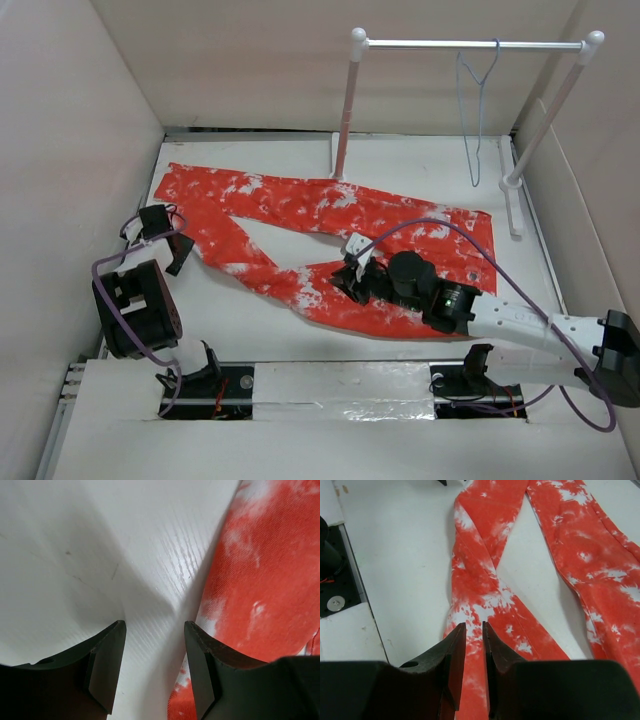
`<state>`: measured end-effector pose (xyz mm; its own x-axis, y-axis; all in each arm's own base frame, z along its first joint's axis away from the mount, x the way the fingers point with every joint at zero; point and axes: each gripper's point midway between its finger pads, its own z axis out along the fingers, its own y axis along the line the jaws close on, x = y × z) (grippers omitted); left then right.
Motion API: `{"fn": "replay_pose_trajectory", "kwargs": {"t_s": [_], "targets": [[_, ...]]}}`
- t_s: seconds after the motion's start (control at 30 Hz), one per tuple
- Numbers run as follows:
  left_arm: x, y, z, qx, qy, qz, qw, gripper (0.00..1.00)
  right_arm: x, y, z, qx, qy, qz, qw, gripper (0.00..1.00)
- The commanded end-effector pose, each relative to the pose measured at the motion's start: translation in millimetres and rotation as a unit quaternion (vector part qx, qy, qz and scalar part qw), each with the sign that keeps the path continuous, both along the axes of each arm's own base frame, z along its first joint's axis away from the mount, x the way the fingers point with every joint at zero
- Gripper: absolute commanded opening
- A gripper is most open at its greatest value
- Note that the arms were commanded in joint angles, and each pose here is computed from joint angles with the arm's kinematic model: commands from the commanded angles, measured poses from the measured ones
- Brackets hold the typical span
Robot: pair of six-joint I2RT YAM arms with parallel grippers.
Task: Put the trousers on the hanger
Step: Flatten out the trousers at the center of the board.
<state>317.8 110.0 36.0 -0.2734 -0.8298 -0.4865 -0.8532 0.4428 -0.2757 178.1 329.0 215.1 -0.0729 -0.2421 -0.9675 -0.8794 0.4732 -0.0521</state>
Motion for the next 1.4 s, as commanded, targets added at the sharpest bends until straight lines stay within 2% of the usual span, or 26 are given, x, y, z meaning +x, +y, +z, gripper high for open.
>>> {"fn": "replay_pose_trajectory", "kwargs": {"t_s": [0.0,0.17,0.43,0.53,0.63,0.67,0.77,0.83,1.0,1.03,1.07,1.1,1.2,1.23,1.37], "targets": [[16,-9,-4,-0.024,-0.044,0.004,0.999,0.47,6,-5,17,0.029,-0.024,-0.015,0.999,0.26],[27,-14,-10,-0.044,-0.064,-0.002,0.997,0.48,2,-3,18,0.037,-0.028,0.000,0.999,0.26],[47,-8,-10,-0.039,-0.075,-0.006,0.996,0.48,5,5,7,0.022,-0.018,0.003,1.000,0.26],[55,-5,-10,-0.038,-0.075,-0.005,0.996,0.41,4,8,6,0.022,-0.015,0.006,1.000,0.26],[62,1,-3,-0.029,-0.086,0.003,0.996,0.14,7,7,3,0.019,-0.015,-0.001,1.000,0.26],[64,2,0,-0.026,-0.091,0.004,0.996,0.00,7,7,3,0.018,-0.014,-0.002,1.000,0.26],[68,8,18,-0.009,-0.103,0.005,0.995,0.00,9,7,0,0.014,-0.013,-0.007,1.000,0.26],[69,14,46,0.014,-0.127,0.008,0.992,0.00,9,7,0,0.014,-0.010,-0.008,1.000,0.26],[45,11,116,0.068,-0.171,0.013,0.983,0.00,19,-4,1,0.012,-0.010,-0.037,0.999,0.26],[37,8,146,0.091,-0.200,0.006,0.976,0.00,19,-6,5,0.018,-0.012,-0.038,0.999,0.26],[27,8,154,0.104,-0.196,0.009,0.975,0.00,25,-13,5,0.020,-0.012,-0.048,0.999,0.26],[16,5,179,0.116,-0.225,0.008,0.967,0.00,28,-16,6,0.023,-0.011,-0.052,0.998,0.26],[-11,1,199,0.138,-0.232,-0.004,0.963,0.00,35,-31,12,0.035,-0.011,-0.062,0.997,0.26],[-22,-2,216,0.148,-0.254,-0.007,0.956,0.00,36,-36,14,0.036,-0.013,-0.065,0.997,0.26],[-55,-17,220,0.157,-0.245,-0.039,0.956,0.00,39,-53,26,0.047,-0.017,-0.070,0.996,0.28]]}}
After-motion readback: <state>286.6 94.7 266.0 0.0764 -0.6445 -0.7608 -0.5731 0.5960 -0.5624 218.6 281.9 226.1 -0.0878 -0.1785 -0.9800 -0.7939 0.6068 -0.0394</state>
